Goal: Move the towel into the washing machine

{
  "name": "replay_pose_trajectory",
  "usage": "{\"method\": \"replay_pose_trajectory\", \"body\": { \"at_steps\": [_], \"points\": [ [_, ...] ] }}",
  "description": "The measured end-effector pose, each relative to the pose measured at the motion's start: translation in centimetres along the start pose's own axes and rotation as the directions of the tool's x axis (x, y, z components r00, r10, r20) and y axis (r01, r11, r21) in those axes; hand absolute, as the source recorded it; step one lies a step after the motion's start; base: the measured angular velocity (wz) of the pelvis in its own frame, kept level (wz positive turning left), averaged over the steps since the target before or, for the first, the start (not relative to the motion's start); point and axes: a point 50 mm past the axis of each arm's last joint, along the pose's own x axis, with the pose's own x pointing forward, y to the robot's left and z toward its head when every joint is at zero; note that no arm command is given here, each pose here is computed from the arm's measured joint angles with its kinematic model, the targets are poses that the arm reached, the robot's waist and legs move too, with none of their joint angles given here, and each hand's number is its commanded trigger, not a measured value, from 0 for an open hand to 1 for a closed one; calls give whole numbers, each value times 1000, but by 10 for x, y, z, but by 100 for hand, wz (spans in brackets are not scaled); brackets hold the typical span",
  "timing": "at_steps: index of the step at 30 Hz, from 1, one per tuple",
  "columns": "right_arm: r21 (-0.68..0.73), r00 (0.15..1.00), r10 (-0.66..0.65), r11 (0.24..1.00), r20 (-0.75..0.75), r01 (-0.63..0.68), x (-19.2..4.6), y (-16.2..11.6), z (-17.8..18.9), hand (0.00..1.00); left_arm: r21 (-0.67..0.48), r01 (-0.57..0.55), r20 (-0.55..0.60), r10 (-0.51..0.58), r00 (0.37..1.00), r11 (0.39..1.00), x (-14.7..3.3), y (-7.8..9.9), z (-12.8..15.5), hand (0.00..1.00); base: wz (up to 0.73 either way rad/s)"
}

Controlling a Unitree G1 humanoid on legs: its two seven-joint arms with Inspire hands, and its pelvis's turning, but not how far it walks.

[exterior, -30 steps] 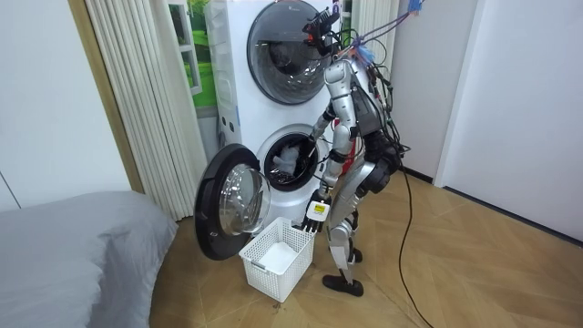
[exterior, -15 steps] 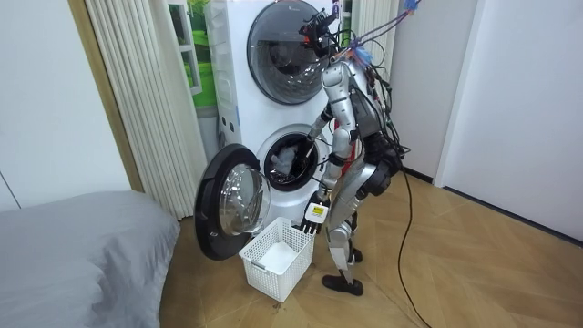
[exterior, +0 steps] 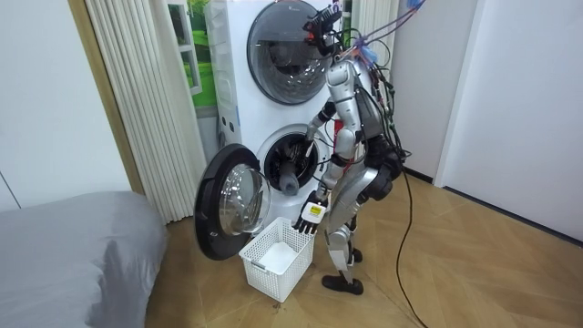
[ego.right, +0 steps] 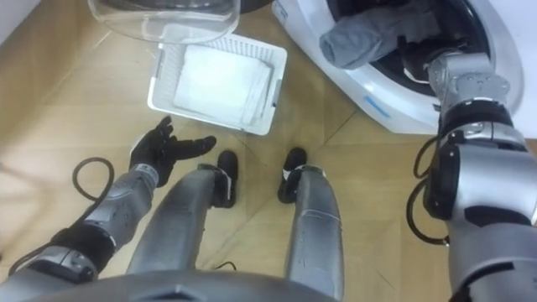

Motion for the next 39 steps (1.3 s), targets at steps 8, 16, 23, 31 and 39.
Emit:
{"method": "replay_pose_trajectory", "body": {
  "at_steps": [8,16,23,31,39],
  "points": [
    [62,996,-58,997,62,54,1,-15,8,0,154,-2,-28,7,1000,988,3,7,-4,0,-3],
    [-200,964,-150,960,221,195,2,-105,19,0,283,-98,-138,141,980,954,-9,56,-34,0,-1],
    [-908,966,-183,346,182,236,-23,-219,-4,0,409,-126,-226,233,946,904,-29,85,-65,0,-13],
    [-995,914,-404,-76,-24,-60,-71,-316,-49,0,387,-184,-332,323,886,904,-60,103,-108,0,-14],
    [-998,881,-473,-50,-2,-29,-86,-338,-52,0,356,-258,-401,396,826,898,-87,108,-140,0,1]
  ]
}}
